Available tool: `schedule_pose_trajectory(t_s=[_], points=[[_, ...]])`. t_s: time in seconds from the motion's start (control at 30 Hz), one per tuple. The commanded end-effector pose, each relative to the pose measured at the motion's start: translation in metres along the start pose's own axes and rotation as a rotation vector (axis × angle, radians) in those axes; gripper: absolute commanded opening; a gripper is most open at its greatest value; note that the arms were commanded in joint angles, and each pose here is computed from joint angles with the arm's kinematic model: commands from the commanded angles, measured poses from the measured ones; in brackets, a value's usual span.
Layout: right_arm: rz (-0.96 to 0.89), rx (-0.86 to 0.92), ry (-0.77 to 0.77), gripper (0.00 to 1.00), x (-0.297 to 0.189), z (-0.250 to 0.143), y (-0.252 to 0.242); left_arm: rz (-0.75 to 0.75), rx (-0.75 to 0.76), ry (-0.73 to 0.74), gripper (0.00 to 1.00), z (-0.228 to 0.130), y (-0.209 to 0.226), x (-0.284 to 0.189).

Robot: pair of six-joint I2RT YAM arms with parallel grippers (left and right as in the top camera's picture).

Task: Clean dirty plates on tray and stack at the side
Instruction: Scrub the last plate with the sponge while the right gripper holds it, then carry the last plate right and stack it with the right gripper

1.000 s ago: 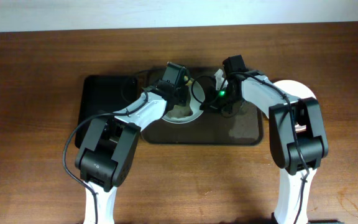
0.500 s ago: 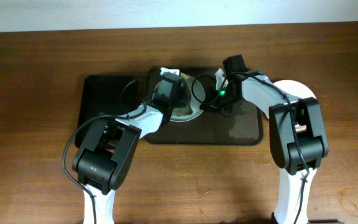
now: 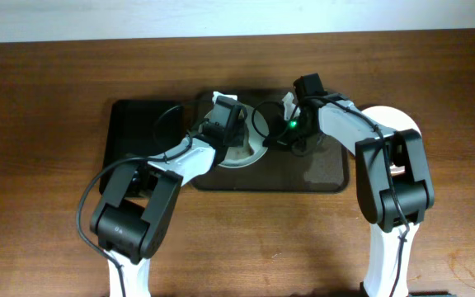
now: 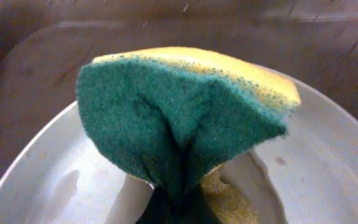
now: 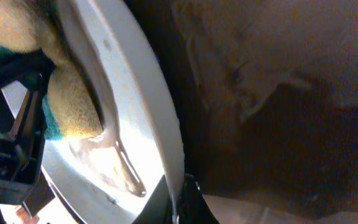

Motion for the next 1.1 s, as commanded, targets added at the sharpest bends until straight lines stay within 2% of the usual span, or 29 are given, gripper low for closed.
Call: schedule_pose_trajectory(t_s=[0.0, 0.13, 0.3, 0.4, 0.57, 0.8, 1.07], points=[[-0.083, 0.024, 0.051, 0.04, 0.013, -0.012, -0.031, 0.29, 0.109, 0.297, 0.0, -0.087, 0.07, 0.01], [-0.082, 0.024, 0.05, 0.04, 0.013, -0.012, -0.031, 0.252, 0.09, 0.185, 0.0, -0.01, 0.063, -0.032], [-0.06, -0.009, -0.012, 0.04, -0.016, -0.001, -0.023, 0.087, 0.012, 0.079, 0.0, 0.078, 0.054, -0.089], [-0.113, -0.041, -0.072, 0.04, -0.044, 0.001, -0.018, 0.064, -0.01, 0.052, 0.0, 0.107, 0.059, -0.112], [-0.434, -0.05, -0.229, 0.04, -0.112, -0.007, -0.032, -0.041, -0.023, 0.038, 0.0, 0.12, 0.048, -0.122], [-0.826, -0.083, -0.572, 0.04, -0.221, -0.025, -0.022, -0.041, -0.025, 0.054, 0.0, 0.116, 0.049, -0.122], [-1.209, -0.246, -0.823, 0.04, -0.249, -0.046, 0.021, -0.041, -0.025, 0.056, 0.0, 0.116, 0.049, -0.122]])
Point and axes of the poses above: each gripper's point midway between its finger pads, its own x axis out along the fingers, its own y axis along the line the jaws close on, z = x × y, the point moved 3 cm from there along -x, back along the fingers, and after that the axes turned 5 degrees about x, right-handed, at the moved point
